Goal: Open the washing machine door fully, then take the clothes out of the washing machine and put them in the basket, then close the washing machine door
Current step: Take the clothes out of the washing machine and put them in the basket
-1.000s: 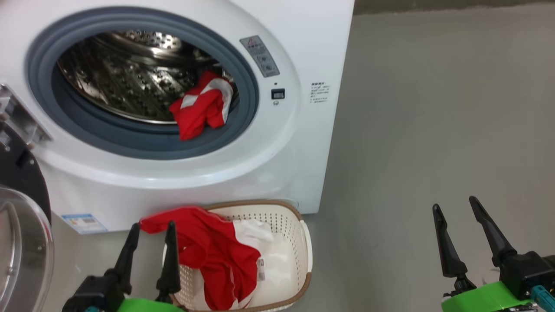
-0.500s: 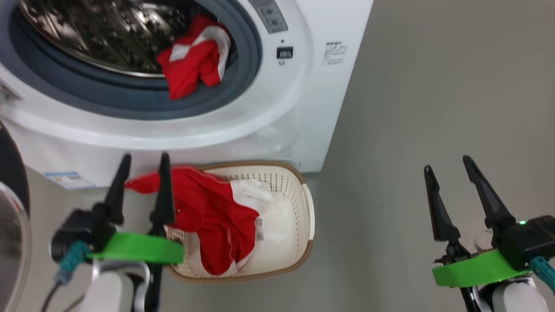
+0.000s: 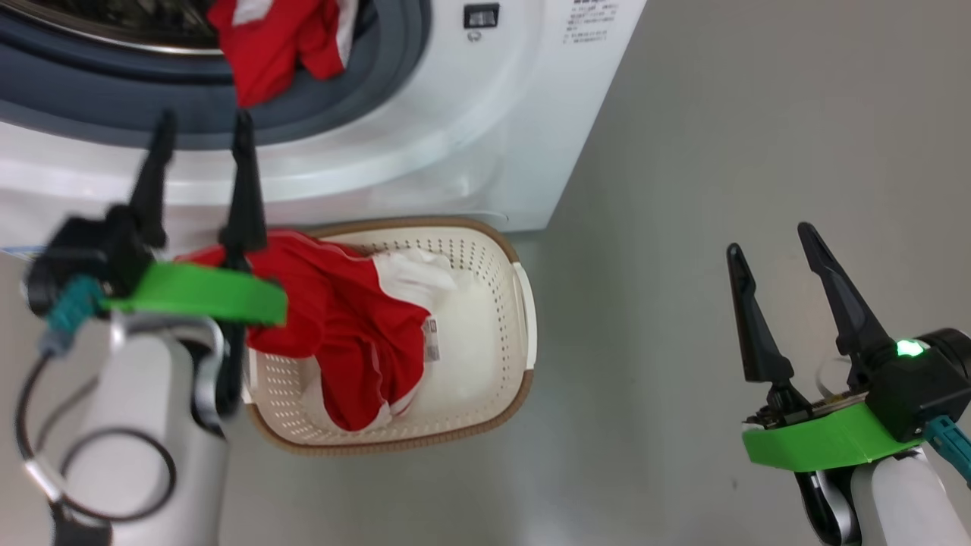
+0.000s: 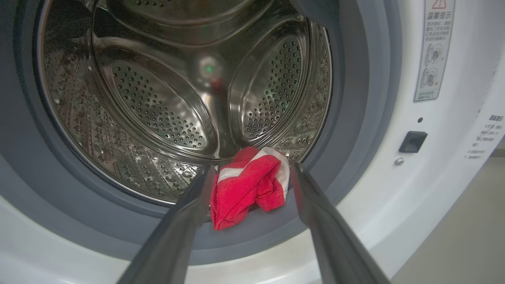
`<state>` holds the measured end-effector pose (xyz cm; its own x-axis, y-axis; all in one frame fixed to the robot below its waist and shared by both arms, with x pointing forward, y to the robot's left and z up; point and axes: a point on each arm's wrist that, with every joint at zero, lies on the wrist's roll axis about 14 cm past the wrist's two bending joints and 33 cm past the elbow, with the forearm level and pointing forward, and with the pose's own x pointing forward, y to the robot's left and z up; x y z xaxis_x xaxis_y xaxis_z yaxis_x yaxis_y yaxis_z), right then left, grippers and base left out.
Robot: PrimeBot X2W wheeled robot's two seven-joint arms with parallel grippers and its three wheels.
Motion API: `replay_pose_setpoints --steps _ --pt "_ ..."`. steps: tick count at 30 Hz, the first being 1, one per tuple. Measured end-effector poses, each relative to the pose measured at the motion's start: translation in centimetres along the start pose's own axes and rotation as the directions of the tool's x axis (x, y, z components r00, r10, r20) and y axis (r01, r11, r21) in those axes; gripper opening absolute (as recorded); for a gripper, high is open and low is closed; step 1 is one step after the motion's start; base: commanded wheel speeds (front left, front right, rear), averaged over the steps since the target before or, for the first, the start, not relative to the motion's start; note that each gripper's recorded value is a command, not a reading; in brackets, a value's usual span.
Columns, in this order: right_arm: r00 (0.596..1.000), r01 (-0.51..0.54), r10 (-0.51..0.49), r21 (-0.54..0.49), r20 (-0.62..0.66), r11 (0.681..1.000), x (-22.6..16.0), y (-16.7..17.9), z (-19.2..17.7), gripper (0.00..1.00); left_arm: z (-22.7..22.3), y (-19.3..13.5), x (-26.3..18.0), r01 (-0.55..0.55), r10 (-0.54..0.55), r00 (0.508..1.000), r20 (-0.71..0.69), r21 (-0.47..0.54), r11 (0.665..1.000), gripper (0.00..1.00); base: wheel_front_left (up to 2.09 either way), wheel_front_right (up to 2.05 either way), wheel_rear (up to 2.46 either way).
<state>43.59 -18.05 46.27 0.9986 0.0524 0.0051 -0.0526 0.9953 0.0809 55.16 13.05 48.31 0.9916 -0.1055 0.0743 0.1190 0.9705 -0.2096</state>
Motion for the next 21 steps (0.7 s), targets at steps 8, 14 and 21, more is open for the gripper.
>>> replay_pose_setpoints --steps 8,14,21 --pt "0.999 -0.003 0.003 -0.004 -0.040 1.000 1.3 -0.2 -2.0 1.00 -0.7 0.3 5.2 0.016 -0.016 1.000 0.013 0.024 1.000 1.00 0.00 0.00 0.00" --pt "0.998 0.000 0.000 -0.003 -0.065 1.000 2.3 -0.5 -3.5 1.00 -2.0 0.4 8.5 0.026 -0.026 1.000 -0.004 0.012 1.000 1.00 0.00 0.00 0.00" --pt "0.996 -0.017 0.017 0.005 -0.084 1.000 3.4 -0.1 -4.9 1.00 -3.3 1.6 11.4 -0.001 0.000 1.000 -0.023 -0.034 0.999 1.00 0.00 0.00 0.00"
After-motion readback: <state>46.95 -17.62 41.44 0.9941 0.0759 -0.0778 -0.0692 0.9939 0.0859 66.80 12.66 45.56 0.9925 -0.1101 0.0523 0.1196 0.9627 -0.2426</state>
